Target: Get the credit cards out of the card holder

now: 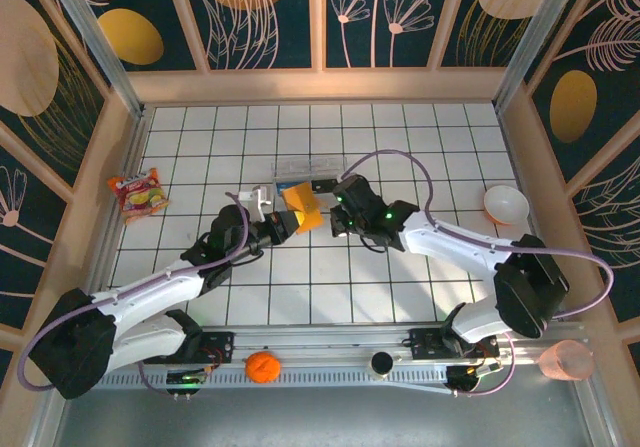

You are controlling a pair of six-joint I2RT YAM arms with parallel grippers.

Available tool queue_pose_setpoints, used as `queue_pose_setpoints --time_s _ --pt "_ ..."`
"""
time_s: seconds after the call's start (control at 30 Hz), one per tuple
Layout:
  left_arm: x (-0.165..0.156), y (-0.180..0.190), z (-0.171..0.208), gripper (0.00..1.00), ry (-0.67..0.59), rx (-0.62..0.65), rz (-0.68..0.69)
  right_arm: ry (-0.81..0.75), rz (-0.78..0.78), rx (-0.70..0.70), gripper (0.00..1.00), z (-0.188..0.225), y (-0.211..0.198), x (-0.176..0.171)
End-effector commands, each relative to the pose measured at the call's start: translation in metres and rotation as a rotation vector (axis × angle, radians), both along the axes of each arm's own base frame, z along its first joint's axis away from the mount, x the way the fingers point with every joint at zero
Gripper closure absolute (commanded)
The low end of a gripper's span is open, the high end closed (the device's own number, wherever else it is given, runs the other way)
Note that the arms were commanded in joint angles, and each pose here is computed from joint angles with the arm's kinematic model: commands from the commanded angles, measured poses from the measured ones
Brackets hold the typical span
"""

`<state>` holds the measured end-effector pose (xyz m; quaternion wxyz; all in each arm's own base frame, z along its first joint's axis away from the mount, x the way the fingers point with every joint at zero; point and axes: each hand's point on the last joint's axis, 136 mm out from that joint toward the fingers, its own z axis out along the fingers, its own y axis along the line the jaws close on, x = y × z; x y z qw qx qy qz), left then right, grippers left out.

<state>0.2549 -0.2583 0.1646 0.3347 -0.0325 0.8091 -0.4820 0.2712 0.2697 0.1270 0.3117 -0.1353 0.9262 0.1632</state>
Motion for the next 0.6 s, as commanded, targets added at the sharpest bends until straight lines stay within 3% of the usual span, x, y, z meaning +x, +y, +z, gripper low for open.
queue_pose_setpoints --time_s 0.0,0.23,0.3,0.33,0.43,0.57 --pt "-0.008 -0.008 -0.009 1.00 0.025 -0.025 -0.073 -0.009 0.013 0.110 1.00 0.012 0.001 -0.004" --pt "-0.026 -0.014 -0.050 1.00 0.153 0.001 -0.155 0.042 0.111 0.252 0.98 0.005 0.014 -0.025" --pt "-0.026 -0.015 -0.048 1.00 0.149 -0.007 -0.157 0.025 0.152 0.345 0.69 0.015 0.021 -0.033" --pt "-0.025 -0.014 -0.047 1.00 0.147 -0.007 -0.154 0.018 0.167 0.377 0.60 0.021 0.024 -0.035" --pt "-0.025 -0.015 -0.042 1.00 0.132 -0.018 -0.151 0.015 0.213 0.435 0.50 0.030 0.032 -0.041" --pt "-0.024 -0.015 -0.038 1.00 0.123 -0.031 -0.153 0.065 0.193 0.390 0.48 0.014 0.035 -0.036"
